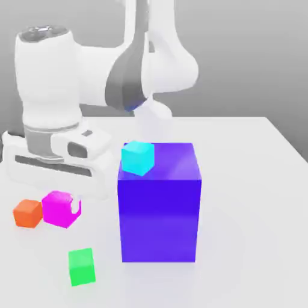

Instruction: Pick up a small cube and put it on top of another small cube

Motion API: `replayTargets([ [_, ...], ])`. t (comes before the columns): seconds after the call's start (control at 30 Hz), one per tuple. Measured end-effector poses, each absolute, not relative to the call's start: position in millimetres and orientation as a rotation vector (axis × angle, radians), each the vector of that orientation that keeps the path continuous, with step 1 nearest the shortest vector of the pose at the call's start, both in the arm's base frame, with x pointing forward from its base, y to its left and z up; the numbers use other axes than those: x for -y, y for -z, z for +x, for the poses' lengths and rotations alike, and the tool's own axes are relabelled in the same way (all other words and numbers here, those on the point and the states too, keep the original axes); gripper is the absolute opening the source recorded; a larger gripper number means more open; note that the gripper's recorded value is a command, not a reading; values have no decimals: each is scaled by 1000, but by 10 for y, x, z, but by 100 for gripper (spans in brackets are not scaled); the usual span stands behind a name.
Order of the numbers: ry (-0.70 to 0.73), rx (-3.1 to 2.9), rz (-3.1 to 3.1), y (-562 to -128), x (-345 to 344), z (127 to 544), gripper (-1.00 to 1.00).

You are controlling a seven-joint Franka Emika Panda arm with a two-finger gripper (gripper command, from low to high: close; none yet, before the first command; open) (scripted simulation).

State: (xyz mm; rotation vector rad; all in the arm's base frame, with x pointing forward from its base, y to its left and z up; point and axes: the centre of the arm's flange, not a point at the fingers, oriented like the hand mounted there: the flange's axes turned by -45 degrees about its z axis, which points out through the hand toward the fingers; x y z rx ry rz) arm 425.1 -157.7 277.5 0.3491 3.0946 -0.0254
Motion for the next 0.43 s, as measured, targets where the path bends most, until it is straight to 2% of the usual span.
replayTargets([
  [0.3, 0, -3131, 212, -1890, 1532, 4150, -100],
  [0.33, 0, -3132, 211, -1818, 1529, 4145, 100],
  [0.43, 0, -3132, 211, -1818, 1530, 4144, 100],
])
